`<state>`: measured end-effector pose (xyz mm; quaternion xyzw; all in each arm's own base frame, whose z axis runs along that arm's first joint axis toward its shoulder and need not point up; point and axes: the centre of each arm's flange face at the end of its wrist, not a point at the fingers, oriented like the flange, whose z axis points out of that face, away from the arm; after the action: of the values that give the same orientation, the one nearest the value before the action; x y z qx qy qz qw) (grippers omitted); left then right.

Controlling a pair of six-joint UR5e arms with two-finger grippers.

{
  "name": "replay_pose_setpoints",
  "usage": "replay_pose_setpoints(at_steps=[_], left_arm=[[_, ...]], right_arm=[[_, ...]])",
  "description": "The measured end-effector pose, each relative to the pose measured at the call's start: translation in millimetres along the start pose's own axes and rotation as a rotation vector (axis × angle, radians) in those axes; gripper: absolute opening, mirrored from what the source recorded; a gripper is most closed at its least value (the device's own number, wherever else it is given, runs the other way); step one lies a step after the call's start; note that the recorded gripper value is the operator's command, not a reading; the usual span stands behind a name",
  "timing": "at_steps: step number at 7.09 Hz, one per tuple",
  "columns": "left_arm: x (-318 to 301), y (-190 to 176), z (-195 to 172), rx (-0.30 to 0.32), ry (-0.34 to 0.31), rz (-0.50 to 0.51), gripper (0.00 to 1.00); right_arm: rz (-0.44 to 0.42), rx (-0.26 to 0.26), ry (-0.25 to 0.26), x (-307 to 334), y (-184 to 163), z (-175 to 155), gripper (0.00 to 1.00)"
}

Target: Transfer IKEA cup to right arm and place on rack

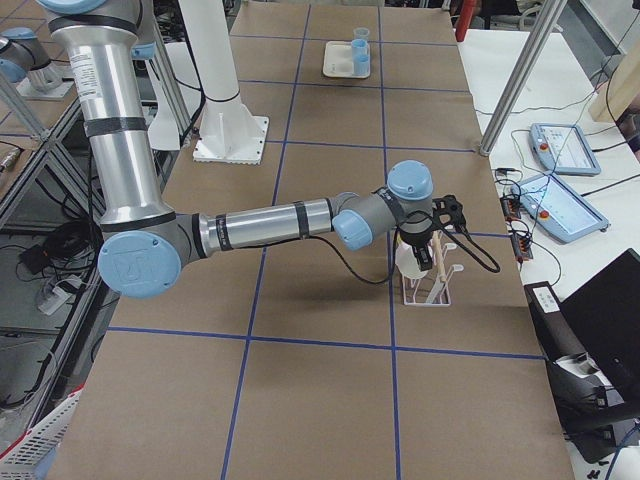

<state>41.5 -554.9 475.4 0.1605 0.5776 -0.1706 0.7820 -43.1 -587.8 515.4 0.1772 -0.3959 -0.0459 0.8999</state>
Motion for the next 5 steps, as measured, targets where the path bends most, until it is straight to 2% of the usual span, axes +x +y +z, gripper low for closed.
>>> replay_pose_setpoints(at_steps=[3, 4, 5], left_arm=[[1, 0, -1, 0.002, 0.002, 0.002, 1.00], [2, 0, -2, 0.002, 0.003, 0.004, 1.00], [1, 2, -2, 0.002, 0.003, 0.002, 1.00]], right_arm=[[0.001, -0.010, 0.011, 1, -6, 10, 0.43], [0.004, -0.016, 0.013, 2, -7, 14, 0.63], [0.003, -0.021, 0.013, 2, -9, 18, 0.93]])
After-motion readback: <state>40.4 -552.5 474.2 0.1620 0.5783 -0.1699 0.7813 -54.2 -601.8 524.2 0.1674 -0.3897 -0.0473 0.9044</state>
